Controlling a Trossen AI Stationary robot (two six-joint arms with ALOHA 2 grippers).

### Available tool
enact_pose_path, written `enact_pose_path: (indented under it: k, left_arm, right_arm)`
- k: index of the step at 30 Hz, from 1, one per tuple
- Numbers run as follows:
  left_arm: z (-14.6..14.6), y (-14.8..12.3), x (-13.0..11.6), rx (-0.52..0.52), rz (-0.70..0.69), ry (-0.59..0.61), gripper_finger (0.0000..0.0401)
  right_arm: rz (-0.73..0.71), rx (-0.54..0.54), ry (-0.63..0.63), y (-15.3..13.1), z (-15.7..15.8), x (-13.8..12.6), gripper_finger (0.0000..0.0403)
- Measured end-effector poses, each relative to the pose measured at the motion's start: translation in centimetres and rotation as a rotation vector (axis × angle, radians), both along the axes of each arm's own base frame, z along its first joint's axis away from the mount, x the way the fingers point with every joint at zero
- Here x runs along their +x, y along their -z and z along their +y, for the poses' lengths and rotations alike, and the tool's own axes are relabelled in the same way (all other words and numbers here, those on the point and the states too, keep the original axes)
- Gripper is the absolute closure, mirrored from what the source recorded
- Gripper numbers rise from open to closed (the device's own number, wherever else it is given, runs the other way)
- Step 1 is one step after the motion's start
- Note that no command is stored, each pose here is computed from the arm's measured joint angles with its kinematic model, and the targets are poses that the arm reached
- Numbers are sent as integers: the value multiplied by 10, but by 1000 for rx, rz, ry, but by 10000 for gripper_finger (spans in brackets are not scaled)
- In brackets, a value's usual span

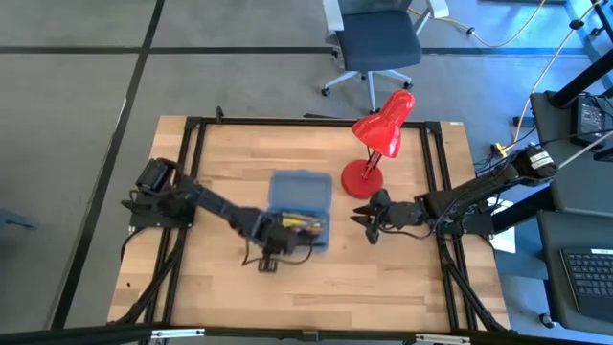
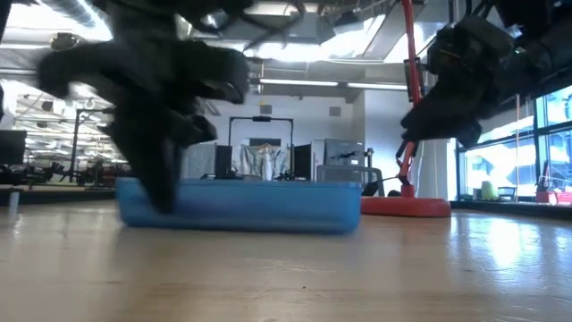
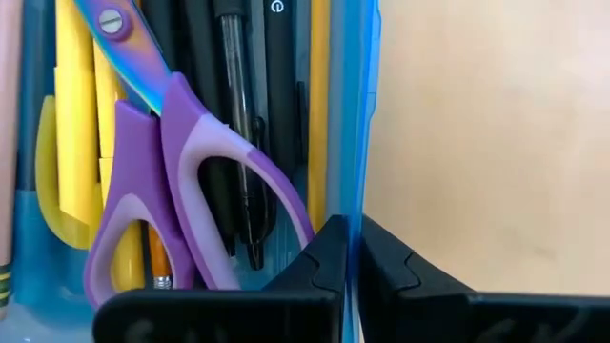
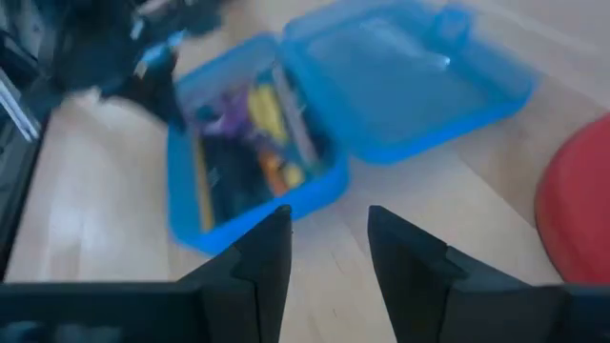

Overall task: Pick & place school supplies into a supply box
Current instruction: Close the blue supply box

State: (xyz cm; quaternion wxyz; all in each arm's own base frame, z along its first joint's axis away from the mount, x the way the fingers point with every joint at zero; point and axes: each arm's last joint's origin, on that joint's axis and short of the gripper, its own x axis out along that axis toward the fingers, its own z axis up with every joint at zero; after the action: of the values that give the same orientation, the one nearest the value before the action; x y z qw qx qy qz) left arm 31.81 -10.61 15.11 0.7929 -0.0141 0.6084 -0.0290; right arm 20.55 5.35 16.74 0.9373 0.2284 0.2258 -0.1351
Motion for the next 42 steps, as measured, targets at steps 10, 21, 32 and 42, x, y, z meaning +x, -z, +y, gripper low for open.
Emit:
enact_pose_path:
  k: [10,21,32,42]
  left_arm:
    - [-69,0,-24,-49,-58,124,399]
    - [-72,0,-26,-40,-64,145,399]
    - [-72,0,-26,-41,-61,155,399]
    - [-71,0,-26,-40,-62,165,399]
  right_arm:
    - [-115,118,60,-7,-11,12,258]
    - [167,50,71,3,-15,57,264]
    - [340,70,-76,26,7,52,319]
    - [303,-7,-95,66,39,65,395]
